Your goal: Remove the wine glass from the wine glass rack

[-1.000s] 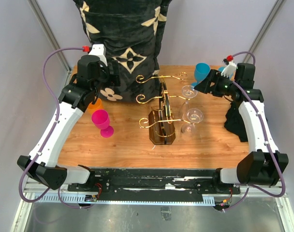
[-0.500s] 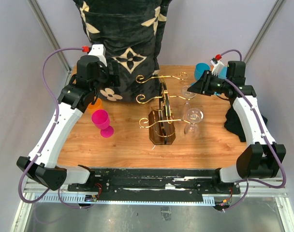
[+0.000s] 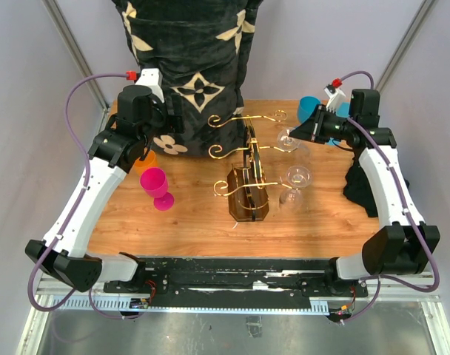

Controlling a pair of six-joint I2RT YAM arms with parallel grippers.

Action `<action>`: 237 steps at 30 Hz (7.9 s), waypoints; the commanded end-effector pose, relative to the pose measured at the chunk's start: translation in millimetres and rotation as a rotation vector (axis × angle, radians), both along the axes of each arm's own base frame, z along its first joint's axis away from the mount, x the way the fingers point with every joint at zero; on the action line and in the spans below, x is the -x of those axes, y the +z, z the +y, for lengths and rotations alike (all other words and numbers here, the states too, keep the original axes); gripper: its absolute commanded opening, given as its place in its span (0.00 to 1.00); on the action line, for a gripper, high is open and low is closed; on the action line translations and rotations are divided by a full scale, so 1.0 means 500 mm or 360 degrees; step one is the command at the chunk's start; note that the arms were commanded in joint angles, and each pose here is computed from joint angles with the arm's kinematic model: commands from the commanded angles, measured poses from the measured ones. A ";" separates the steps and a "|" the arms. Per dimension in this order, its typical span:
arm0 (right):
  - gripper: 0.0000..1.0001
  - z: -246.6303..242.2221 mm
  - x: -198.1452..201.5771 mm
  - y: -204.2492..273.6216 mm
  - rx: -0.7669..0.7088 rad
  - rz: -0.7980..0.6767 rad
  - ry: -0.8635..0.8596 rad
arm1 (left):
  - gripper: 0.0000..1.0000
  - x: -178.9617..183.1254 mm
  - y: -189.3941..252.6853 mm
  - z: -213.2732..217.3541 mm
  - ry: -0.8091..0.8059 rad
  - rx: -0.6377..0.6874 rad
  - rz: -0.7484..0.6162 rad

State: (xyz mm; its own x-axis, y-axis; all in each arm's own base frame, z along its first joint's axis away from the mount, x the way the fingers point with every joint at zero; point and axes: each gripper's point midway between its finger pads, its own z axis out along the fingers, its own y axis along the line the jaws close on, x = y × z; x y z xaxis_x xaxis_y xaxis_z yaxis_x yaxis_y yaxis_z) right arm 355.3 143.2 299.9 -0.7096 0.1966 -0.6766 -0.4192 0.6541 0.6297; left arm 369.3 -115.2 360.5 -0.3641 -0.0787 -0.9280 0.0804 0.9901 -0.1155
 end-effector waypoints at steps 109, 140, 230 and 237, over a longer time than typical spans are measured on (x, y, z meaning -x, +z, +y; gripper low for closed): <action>0.01 0.356 0.361 0.180 0.1218 -0.2352 0.1466 | 0.53 0.066 0.209 -0.279 -0.0928 0.1028 0.0240; 0.01 0.344 0.320 0.175 0.1465 -0.2383 0.1442 | 0.60 0.102 0.207 -0.290 -0.1066 0.1060 0.0255; 0.98 -0.113 0.162 0.014 0.0503 -0.0151 -0.0587 | 0.38 0.012 -0.226 -0.011 0.0131 0.0042 -0.0913; 0.92 -0.115 0.233 0.033 0.0314 -0.0136 -0.0628 | 0.56 0.008 -0.254 -0.021 0.0122 -0.0012 -0.0892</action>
